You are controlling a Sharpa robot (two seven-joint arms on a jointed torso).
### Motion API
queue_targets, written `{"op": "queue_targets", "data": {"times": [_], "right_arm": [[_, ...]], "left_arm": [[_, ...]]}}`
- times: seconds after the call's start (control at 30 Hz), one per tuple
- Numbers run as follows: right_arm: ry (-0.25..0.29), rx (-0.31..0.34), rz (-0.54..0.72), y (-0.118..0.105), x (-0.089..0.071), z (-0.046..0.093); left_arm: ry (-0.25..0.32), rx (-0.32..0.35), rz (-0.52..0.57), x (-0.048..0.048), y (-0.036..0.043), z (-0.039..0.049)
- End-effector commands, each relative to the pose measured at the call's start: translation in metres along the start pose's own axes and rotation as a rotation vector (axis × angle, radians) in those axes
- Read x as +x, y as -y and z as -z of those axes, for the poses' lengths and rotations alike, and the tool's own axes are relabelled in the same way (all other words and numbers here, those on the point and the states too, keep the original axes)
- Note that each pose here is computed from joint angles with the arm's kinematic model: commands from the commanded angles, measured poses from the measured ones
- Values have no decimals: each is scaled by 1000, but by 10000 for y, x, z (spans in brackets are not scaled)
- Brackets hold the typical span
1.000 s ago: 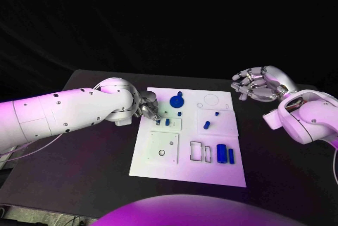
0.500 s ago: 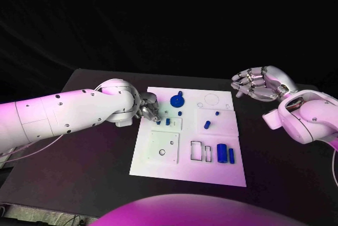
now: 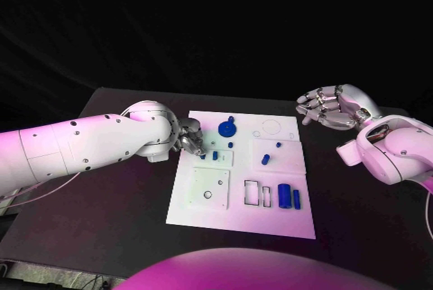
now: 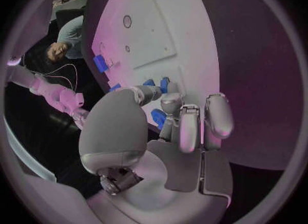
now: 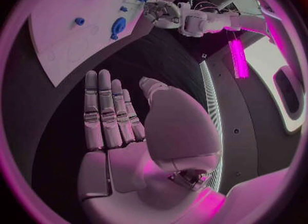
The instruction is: Assemble the parts on the task board
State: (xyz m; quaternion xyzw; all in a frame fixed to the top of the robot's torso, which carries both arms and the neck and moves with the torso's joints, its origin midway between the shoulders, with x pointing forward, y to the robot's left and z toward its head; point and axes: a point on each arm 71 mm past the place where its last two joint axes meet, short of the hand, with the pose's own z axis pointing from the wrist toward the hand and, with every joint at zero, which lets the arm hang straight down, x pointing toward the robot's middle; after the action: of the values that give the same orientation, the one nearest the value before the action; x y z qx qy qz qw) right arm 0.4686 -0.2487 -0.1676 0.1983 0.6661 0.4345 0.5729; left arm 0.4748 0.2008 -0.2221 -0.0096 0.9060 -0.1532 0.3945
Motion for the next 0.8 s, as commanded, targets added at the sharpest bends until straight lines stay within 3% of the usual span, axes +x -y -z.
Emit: {"op": "queue_targets", "data": {"times": [0.03,0.43,0.8], "right_arm": [[-17,-12,-5,-7,16,1],[-19,-8,-5,-1,14,4],[-19,-7,-6,-1,17,5]], "left_arm": [[-28,-3,-16,53,-1,-8],[-28,-9,-20,53,-23,0],[-43,2,-9,73,19,-5]]}}
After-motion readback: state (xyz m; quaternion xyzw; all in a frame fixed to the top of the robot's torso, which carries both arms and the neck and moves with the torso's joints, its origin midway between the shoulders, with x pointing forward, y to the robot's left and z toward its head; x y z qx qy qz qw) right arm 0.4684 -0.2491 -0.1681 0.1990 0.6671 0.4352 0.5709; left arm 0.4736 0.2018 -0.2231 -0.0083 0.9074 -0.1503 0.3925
